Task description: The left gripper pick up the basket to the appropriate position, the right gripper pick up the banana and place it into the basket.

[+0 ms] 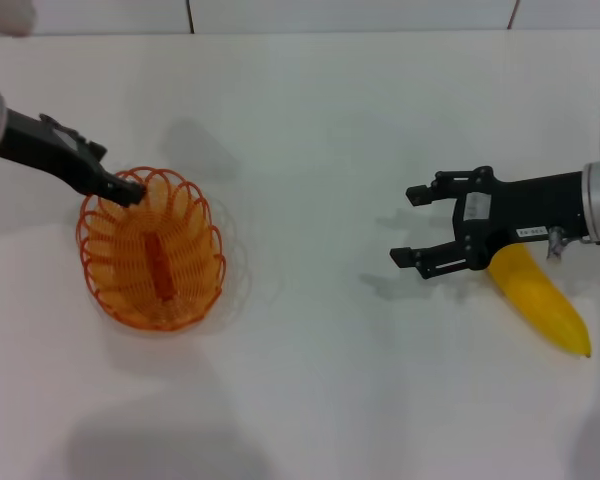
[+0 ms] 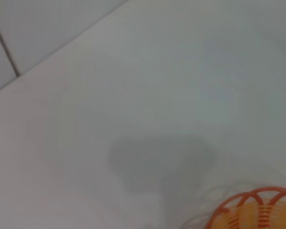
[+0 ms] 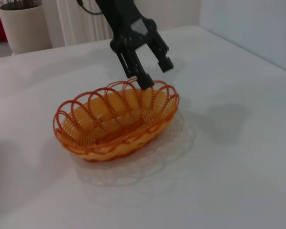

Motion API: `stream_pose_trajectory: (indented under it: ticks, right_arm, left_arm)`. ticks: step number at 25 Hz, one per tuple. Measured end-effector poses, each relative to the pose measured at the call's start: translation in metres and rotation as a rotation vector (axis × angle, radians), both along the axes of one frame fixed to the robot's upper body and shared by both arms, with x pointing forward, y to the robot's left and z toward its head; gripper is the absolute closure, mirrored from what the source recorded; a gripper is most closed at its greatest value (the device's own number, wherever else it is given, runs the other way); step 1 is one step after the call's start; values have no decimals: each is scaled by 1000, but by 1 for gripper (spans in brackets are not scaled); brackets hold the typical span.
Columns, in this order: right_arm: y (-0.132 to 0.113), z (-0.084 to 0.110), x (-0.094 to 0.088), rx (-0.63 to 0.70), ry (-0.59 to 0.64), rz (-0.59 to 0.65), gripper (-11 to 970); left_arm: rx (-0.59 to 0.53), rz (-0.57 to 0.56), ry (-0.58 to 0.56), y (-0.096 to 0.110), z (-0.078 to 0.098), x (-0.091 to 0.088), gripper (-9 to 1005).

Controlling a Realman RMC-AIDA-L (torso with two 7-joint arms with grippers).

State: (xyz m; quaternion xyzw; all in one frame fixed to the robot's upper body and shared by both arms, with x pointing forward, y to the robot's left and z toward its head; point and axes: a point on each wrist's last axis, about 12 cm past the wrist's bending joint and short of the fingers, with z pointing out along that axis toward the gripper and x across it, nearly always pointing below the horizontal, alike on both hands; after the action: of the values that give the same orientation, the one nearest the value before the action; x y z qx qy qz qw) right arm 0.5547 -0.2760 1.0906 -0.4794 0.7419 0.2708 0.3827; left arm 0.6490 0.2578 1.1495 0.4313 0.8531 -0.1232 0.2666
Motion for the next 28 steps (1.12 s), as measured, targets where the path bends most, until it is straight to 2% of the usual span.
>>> stream_pose_trajectory:
  ticks: [8,28]
  right_arm:
    - [1,-4,1,-9,10,-5,65]
    - [0,-6,1,-8,19,-17,65]
  left_arm:
    - [17,7,3,-7,-23,-4,159]
    - [-28,30,-42,-1,-31,-6,172]
